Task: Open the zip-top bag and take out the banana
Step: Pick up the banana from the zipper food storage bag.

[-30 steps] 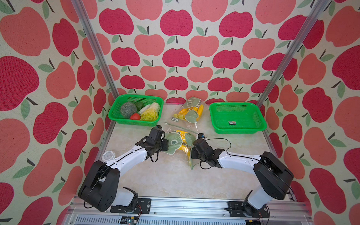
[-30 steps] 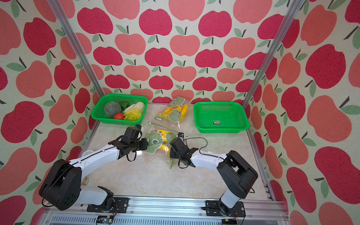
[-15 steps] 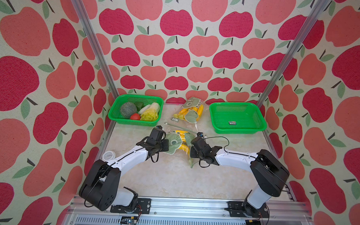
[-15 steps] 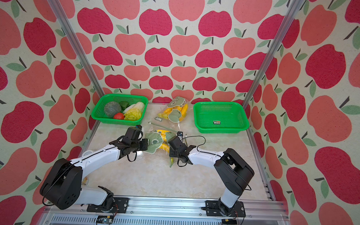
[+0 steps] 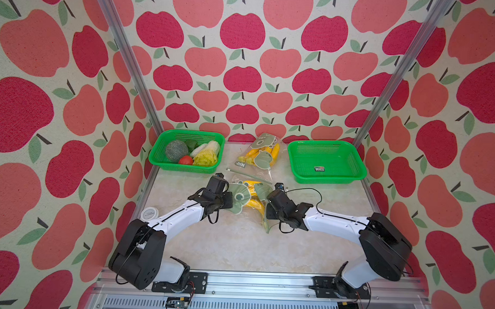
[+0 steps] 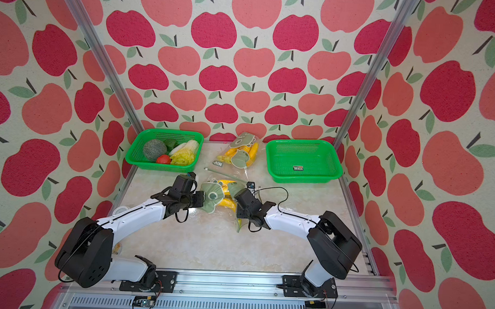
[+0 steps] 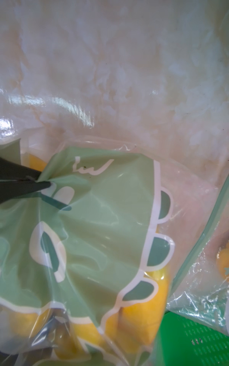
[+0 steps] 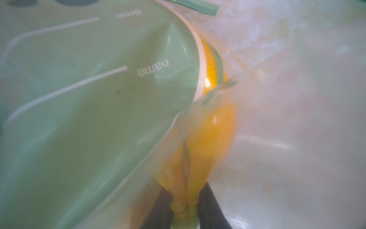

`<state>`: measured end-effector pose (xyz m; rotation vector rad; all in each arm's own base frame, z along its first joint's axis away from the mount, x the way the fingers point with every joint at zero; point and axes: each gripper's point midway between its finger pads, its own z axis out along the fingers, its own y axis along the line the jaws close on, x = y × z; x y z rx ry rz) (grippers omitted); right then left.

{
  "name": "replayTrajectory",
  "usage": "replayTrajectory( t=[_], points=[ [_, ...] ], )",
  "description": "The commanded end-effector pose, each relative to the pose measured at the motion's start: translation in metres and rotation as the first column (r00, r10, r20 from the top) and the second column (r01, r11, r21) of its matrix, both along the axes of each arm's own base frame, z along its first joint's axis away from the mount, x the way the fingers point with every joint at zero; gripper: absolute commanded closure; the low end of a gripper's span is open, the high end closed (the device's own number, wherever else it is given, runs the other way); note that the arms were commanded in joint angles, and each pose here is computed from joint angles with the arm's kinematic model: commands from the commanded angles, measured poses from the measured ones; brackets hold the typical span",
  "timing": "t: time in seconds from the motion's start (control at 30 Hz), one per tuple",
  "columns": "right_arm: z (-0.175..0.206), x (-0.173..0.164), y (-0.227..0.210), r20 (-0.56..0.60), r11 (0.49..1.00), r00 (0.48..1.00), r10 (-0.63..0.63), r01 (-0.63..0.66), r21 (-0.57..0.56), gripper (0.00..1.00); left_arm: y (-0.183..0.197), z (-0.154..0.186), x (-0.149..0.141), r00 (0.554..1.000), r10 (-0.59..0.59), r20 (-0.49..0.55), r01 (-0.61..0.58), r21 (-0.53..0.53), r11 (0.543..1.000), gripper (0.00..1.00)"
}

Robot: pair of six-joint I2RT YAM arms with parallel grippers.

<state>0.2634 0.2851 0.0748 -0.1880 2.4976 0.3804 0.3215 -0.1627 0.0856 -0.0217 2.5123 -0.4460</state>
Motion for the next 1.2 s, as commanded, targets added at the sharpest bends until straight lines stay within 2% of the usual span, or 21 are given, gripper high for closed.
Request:
replayTrajectory(
  t=[0.0,0.2,0.4,0.53,0.63,0.77,0.83,1.17],
  points=[
    [0.005,-0.004,-0.015,0.024,0.999,1.000,-0.005,0.006,-0.049,0.82,0.020,-0.008,-0.002,0.998,0.060,-0.020,-0.059,0.064,0.996,1.00],
    [0.007,-0.009,-0.026,0.021,0.998,0.999,-0.025,0.026,-0.060,0.82,0.036,-0.005,-0.002,0.992,0.122,-0.017,-0.120,0.095,0.988,1.00],
    [0.014,-0.011,-0.025,0.046,0.996,0.999,-0.014,0.017,-0.085,0.81,0.038,-0.001,-0.002,0.990,0.141,-0.008,-0.140,0.078,0.987,1.00],
    [0.006,-0.010,-0.020,0.019,0.996,1.000,-0.003,0.005,-0.086,0.74,0.025,0.002,-0.002,0.995,0.100,-0.002,-0.100,0.031,0.995,1.00],
    [-0.003,-0.008,-0.019,-0.030,0.999,1.000,-0.002,0.001,-0.045,0.66,0.016,0.004,-0.003,0.997,0.075,0.005,-0.075,0.020,0.997,1.00],
    [0.005,-0.018,-0.005,-0.025,0.992,0.995,0.097,-0.095,0.077,0.50,0.011,0.004,-0.005,0.998,0.067,0.002,-0.067,0.031,0.997,1.00],
    [0.011,-0.024,-0.003,-0.011,0.986,0.992,0.127,-0.125,0.113,0.47,0.012,0.003,-0.005,0.998,0.070,-0.001,-0.070,0.036,0.997,1.00],
    [0.019,-0.056,0.009,0.053,0.940,0.955,0.293,-0.298,0.164,0.48,0.006,-0.001,-0.006,0.998,0.069,-0.010,-0.069,0.039,0.997,1.00]
  ],
)
